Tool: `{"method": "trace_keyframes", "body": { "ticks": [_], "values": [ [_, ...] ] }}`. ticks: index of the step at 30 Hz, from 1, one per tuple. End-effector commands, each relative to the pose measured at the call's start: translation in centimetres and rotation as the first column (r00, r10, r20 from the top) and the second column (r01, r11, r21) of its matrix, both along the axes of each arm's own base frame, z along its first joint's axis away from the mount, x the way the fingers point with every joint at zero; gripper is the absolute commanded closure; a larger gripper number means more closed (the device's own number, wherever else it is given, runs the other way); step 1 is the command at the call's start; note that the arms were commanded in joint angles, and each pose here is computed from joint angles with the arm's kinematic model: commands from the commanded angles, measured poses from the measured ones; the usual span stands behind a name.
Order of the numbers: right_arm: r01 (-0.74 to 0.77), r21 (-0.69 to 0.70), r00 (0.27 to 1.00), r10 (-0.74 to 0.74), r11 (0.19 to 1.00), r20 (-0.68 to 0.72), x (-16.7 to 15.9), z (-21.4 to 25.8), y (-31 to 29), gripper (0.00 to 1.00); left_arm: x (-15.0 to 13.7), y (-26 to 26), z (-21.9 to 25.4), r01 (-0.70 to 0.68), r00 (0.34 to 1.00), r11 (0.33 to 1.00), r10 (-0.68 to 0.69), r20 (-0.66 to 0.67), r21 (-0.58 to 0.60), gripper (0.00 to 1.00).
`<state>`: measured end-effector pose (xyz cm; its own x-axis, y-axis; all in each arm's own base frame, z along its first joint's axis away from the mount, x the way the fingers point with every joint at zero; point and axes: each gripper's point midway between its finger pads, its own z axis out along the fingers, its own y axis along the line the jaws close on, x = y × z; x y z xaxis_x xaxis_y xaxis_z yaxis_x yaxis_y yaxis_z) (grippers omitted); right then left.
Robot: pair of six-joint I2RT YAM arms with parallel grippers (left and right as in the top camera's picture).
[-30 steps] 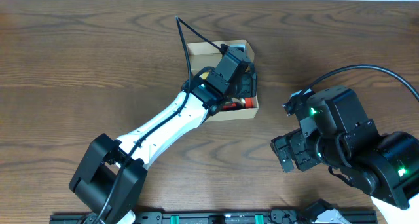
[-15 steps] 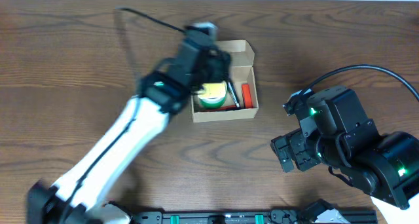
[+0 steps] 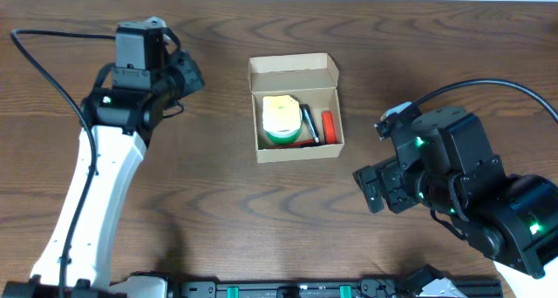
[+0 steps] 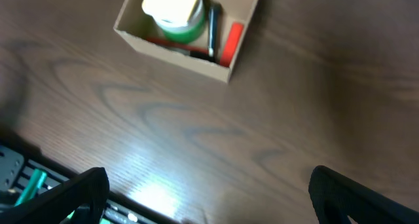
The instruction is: Pack container
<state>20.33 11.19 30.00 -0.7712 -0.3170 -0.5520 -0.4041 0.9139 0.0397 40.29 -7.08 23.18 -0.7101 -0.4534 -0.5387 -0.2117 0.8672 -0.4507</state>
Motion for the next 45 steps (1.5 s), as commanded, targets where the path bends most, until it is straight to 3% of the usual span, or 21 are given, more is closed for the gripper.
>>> {"method": "trace_keyframes", "body": {
  "ticks": [1, 5, 9, 16, 25, 35, 45],
  "values": [
    [-0.012, 0.041, 1.0, 0.011, 0.999, 0.022, 0.5, 0.6, 0.7, 0.01, 0.7, -0.6, -2.2, 0.06, 0.996, 0.997, -0.064, -0.06, -0.056, 0.94],
    [0.0, 0.077, 0.996, -0.006, 0.997, 0.085, 2.1, 1.6, 1.5, 0.03, 1.8, -2.5, -5.3, 0.16, 0.979, 0.981, -0.172, -0.106, -0.114, 0.94],
    [0.184, 0.056, 0.976, -0.189, 0.981, 0.11, 6.1, 1.0, 0.1, 0.97, 3.2, -3.0, -8.9, 0.15, 0.97, 0.974, -0.178, -0.163, -0.171, 0.94],
    [0.339, 0.061, 0.941, -0.336, 0.939, -0.049, 14.2, -5.1, -1.5, 0.99, 6.0, -4.6, -13.4, 0.118, 0.956, 0.922, -0.206, -0.209, -0.369, 0.94],
    [0.403, 0.276, 0.902, -0.328, 0.873, -0.28, 23.7, -15.1, -2.1, 0.99, 9.4, -5.8, -16.9, 0.105, 0.926, 0.889, -0.251, -0.283, -0.446, 0.95],
    [0.503, 0.397, 0.818, -0.275, 0.768, -0.505, 27.3, -26.0, 0.7, 0.99, 11.0, -7.3, -17.8, 0.124, 0.909, 0.849, -0.304, -0.284, -0.514, 0.94],
    [0.462, 0.597, 0.856, -0.153, 0.656, -0.494, 30.4, -26.9, 5.0, 0.99, 10.9, -8.0, -17.8, 0.133, 0.906, 0.847, -0.314, -0.282, -0.515, 0.94]
  ]
}}
